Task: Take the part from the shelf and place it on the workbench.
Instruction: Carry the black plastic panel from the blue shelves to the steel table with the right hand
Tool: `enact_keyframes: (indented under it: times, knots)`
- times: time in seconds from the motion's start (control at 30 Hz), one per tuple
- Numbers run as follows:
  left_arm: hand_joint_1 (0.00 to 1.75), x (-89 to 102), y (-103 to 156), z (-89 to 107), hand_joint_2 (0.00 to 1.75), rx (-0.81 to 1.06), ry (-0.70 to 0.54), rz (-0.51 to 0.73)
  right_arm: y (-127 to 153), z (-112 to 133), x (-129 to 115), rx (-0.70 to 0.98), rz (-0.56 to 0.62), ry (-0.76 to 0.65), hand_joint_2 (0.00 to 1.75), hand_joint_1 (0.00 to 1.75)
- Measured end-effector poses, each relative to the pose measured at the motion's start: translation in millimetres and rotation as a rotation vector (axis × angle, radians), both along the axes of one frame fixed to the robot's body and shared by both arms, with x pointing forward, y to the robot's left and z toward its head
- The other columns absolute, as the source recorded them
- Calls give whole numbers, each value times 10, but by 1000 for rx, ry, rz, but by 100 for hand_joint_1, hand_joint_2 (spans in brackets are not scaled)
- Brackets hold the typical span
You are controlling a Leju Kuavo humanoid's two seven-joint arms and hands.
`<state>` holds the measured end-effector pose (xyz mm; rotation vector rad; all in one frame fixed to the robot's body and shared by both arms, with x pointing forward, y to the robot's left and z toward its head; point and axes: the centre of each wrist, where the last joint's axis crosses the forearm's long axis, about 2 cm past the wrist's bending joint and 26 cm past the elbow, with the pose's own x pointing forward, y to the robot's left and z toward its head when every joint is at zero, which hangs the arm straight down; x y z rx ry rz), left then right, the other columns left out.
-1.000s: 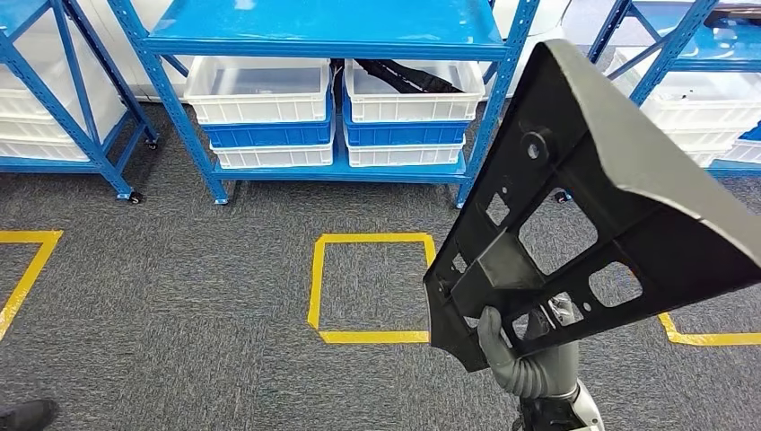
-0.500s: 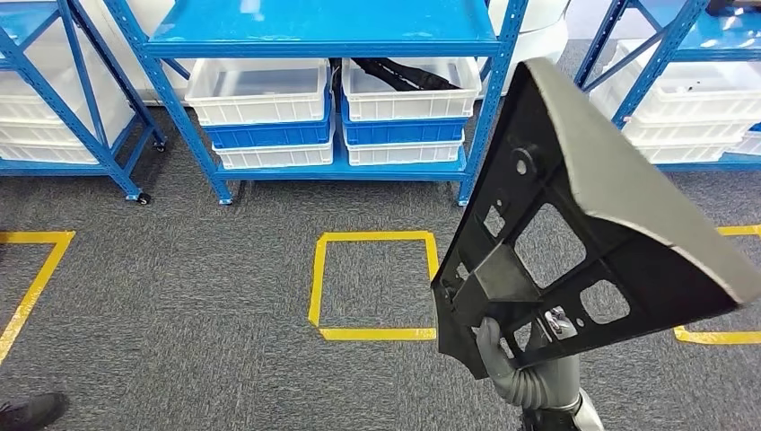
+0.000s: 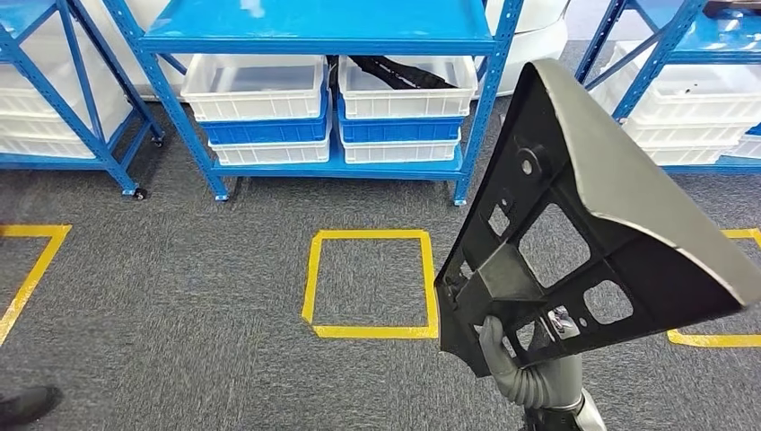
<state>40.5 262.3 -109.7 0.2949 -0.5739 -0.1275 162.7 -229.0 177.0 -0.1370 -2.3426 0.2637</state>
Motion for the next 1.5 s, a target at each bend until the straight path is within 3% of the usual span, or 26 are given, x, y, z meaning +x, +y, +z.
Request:
enact_keyframes:
  times: [1.5]
  knots:
    - [0, 29, 4, 3, 175, 1, -16, -12, -43, -30, -42, -26, -1, 12, 175, 175]
